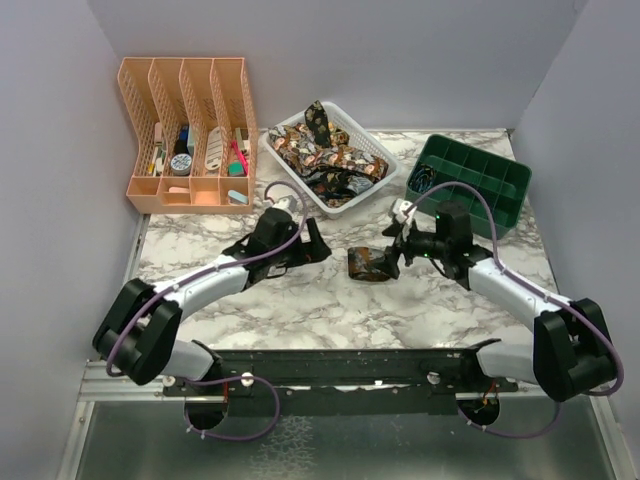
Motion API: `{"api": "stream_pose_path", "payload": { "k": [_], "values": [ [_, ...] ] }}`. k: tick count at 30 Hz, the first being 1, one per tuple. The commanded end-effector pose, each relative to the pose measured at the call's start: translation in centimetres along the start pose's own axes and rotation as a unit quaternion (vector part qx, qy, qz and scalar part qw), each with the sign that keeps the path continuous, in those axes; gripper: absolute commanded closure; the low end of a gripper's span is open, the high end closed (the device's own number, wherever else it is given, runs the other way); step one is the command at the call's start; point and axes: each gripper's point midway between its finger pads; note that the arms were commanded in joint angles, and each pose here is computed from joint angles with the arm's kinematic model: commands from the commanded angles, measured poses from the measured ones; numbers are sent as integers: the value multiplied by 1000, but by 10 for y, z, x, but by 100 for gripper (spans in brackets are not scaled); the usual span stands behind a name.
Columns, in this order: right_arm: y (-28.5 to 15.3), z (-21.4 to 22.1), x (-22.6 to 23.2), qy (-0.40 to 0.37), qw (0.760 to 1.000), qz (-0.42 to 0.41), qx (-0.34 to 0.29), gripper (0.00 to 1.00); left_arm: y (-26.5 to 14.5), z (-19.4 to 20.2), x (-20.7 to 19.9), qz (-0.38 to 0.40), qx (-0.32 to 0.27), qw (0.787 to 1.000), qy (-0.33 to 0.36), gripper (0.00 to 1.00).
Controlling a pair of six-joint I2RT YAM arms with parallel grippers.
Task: Roll the ties
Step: Move the tie to the center of the board.
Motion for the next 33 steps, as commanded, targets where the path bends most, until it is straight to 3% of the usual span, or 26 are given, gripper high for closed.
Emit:
{"api": "stream_pose_path", "payload": {
  "k": [1,3,7,12,16,21,28,33],
  "values": [
    [3,19,3,-190,975,-74,85,0,-22,1,20,-14,-3,1000,3,1],
    [3,20,0,-204,968,-90,112,0,-29,4,25,-17,-3,1000,6,1],
    [9,16,12,-196,964,-146,108,0,-39,3,32,-17,-11,1000,2,1],
    [14,39,15,-180,958,-167,151,0,-49,3,36,-16,-18,1000,5,1],
    [23,58,9,-180,957,-149,174,0,-53,3,40,-20,-17,1000,10,1],
    [33,53,-5,-196,962,-110,158,0,-58,2,42,-20,-16,1000,13,1],
    [31,54,-10,-213,955,-107,177,0,-62,0,43,-18,-20,1000,10,1],
    [34,72,2,-187,951,-152,195,0,-60,2,42,-14,-16,1000,7,1]
  ]
}}
Point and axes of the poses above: each gripper's point midway between its finger pads, its own y axis out along the fingers, its own x axis along the line the jaws close on, z = x × y, and after that the axes turned 6 degrees about y, right-handed
